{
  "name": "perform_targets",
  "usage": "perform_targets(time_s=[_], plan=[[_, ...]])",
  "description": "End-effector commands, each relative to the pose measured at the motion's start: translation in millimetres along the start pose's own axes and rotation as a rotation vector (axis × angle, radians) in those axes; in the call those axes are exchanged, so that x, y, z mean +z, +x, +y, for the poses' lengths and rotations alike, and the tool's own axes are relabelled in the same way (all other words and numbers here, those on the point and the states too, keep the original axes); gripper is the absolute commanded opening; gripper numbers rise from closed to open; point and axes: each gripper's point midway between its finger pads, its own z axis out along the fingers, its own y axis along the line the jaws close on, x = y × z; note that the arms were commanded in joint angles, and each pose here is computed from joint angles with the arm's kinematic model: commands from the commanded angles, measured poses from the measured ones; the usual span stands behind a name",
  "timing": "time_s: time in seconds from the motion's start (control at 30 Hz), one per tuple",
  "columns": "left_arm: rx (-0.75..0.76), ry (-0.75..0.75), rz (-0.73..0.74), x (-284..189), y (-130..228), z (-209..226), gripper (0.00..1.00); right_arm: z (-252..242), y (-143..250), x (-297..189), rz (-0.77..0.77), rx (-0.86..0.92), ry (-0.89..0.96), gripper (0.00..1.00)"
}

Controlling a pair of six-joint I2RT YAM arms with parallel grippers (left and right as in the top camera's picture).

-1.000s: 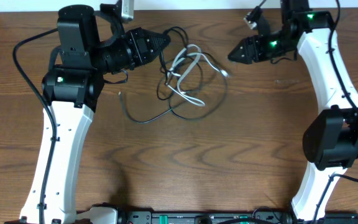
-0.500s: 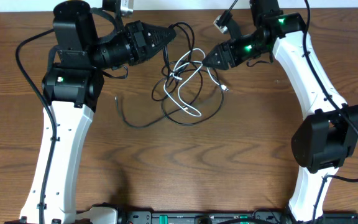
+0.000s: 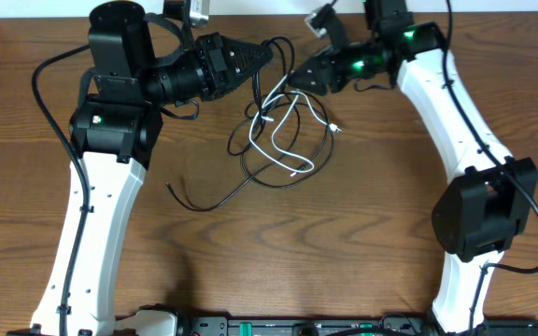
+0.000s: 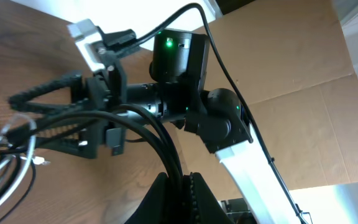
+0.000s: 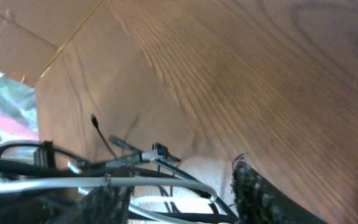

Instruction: Untangle cables

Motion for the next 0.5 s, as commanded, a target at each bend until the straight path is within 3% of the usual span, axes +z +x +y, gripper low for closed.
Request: perform_targets(time_s=[0.0, 0.47], plan=[[0.019, 0.028, 0.007, -3.6, 2.2, -11.3, 0.08, 2.7, -10.0, 9.4, -0.015, 0.001, 0.058, 0.44], [-0.026, 0.044, 0.026, -3.8, 5.4, -14.2, 0.08, 8.7, -35.1, 58.4, -0.099, -0.062, 0.059, 0.48]])
